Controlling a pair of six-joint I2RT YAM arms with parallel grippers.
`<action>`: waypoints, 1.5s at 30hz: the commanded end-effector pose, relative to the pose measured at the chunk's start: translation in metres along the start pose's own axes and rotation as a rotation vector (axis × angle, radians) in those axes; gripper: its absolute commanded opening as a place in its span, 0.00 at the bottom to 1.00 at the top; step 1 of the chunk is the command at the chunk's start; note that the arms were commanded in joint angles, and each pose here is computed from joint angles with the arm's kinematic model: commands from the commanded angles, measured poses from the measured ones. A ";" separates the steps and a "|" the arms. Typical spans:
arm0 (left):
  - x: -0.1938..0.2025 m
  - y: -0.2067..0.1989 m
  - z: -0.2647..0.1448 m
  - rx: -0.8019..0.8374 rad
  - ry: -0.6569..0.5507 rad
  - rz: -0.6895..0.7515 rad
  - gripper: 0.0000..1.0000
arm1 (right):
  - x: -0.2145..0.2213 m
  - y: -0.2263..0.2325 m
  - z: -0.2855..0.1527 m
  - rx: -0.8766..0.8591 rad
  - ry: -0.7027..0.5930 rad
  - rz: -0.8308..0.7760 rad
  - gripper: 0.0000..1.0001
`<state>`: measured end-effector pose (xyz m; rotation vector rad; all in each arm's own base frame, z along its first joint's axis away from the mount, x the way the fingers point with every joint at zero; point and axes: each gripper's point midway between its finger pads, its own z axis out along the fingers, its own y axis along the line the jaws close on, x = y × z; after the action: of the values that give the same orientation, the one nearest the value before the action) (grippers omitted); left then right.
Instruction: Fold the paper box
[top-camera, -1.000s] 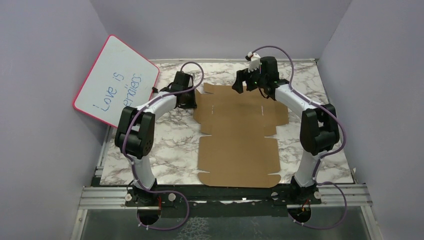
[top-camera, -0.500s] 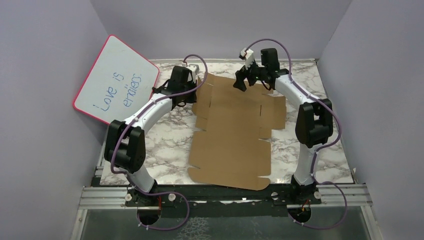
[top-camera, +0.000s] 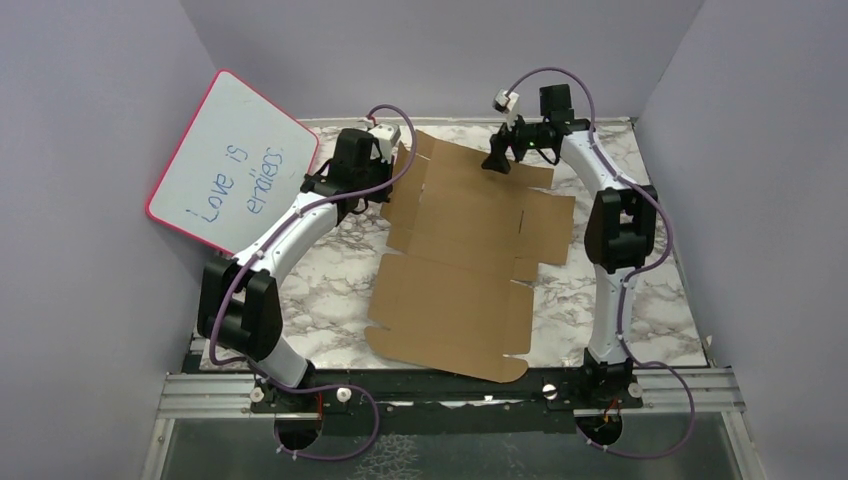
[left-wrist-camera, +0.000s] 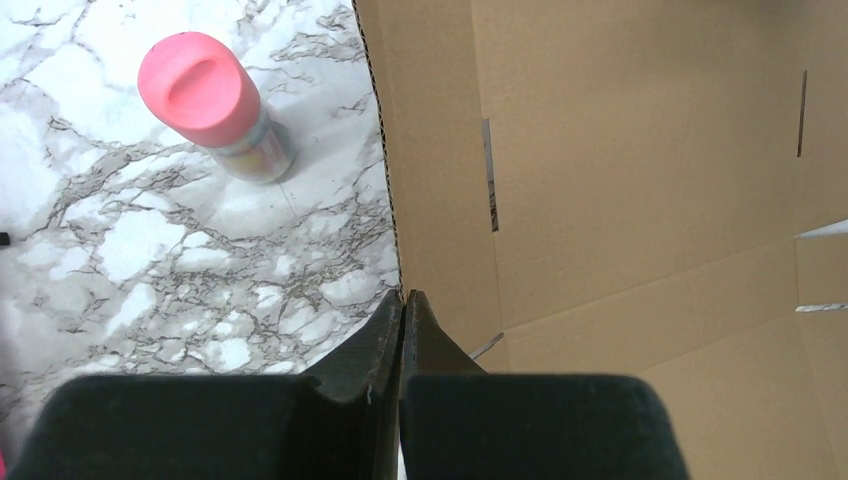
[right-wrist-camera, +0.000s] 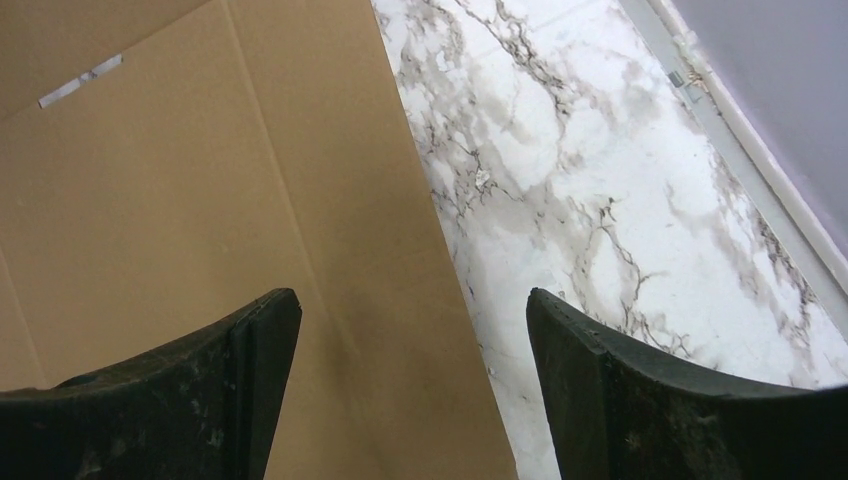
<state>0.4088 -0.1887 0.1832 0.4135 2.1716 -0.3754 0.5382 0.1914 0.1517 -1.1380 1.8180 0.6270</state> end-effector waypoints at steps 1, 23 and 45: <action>-0.017 -0.010 -0.012 0.044 -0.068 0.067 0.00 | 0.013 0.010 0.006 -0.114 -0.002 0.014 0.87; -0.015 -0.017 -0.017 0.057 -0.103 0.087 0.00 | 0.024 0.028 0.012 -0.283 -0.026 0.010 0.41; 0.080 0.004 0.016 -0.109 -0.026 -0.433 0.06 | 0.021 0.037 -0.014 -0.170 0.019 -0.017 0.01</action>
<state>0.3845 -0.1847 0.1287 0.1072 2.2285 -0.4448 0.4822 0.1927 0.1163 -1.2911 1.8478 0.8719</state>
